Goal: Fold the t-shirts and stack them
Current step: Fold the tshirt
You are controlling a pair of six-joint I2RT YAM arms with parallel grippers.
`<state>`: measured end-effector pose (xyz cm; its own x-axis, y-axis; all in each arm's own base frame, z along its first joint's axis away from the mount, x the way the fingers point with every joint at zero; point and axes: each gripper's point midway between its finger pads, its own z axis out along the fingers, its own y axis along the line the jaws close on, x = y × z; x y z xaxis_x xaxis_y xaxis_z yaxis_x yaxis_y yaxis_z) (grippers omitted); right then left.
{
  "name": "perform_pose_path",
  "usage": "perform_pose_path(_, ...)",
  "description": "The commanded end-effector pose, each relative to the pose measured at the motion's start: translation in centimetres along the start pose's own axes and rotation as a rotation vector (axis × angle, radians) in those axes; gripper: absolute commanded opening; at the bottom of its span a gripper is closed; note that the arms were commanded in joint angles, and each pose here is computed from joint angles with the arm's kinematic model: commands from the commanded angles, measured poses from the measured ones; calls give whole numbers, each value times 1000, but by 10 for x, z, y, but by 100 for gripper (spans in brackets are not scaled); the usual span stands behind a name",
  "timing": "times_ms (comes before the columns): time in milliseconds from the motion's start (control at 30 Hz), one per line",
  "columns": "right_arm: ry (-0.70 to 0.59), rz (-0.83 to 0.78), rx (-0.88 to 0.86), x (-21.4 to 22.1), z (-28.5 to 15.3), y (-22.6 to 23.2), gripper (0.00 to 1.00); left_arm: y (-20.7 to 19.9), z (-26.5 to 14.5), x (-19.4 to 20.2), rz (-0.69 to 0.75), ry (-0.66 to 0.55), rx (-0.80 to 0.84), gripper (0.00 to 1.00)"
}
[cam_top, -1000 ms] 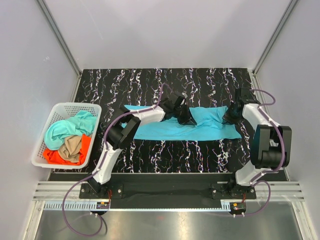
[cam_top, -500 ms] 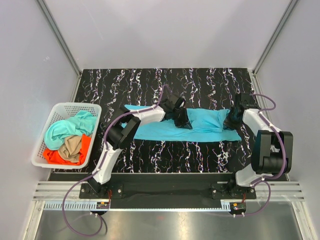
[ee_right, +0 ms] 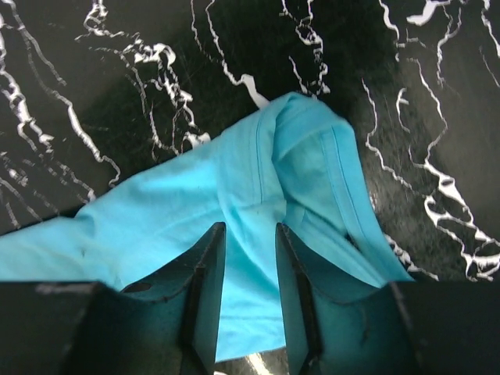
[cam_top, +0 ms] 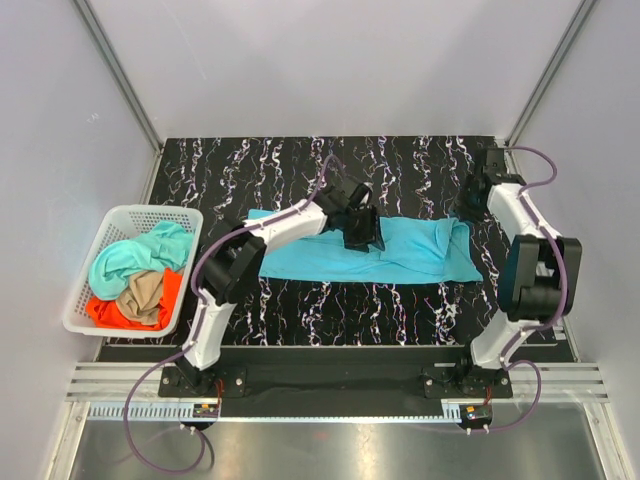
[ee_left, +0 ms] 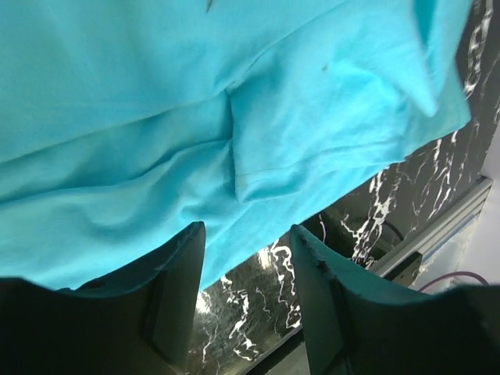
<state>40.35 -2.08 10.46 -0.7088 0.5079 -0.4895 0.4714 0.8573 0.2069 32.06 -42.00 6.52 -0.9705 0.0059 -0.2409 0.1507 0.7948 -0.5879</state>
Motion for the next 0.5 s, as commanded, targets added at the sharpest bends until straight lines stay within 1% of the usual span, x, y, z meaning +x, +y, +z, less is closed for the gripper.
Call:
perform_pose_path(0, 11, -35, 59, -10, 14, -6, 40, -12, -49, -49, 76, -156, -17, 54)
perform_pose_path(33, 16, -41, 60, -11, 16, -5, 40, -8, -52, -56, 72, -169, -24, 54)
perform_pose_path(133, 24, -53, 73, -11, 26, 1, 41, 21, -57, -75, 43, -189, -73, 55)
perform_pose_path(167, 24, -58, 81, -12, 29, 3, 41, 38, -60, -85, 22, -208, -108, 55)
perform_pose_path(267, 12, -101, 108, -12, 34, 14, 42, 77, -63, -101, -17, -225, -180, 55)
perform_pose_path(333, -3, -117, 146, -17, 38, 12, 41, 95, -65, -110, -28, -237, -208, 56)
perform_pose_path(367, 4, -154, 143, -11, 41, 26, 41, 108, -68, -117, -48, -244, -220, 56)
perform_pose_path(467, 13, -190, 166, -8, 50, 32, 40, 132, -66, -126, -78, -238, -243, 56)
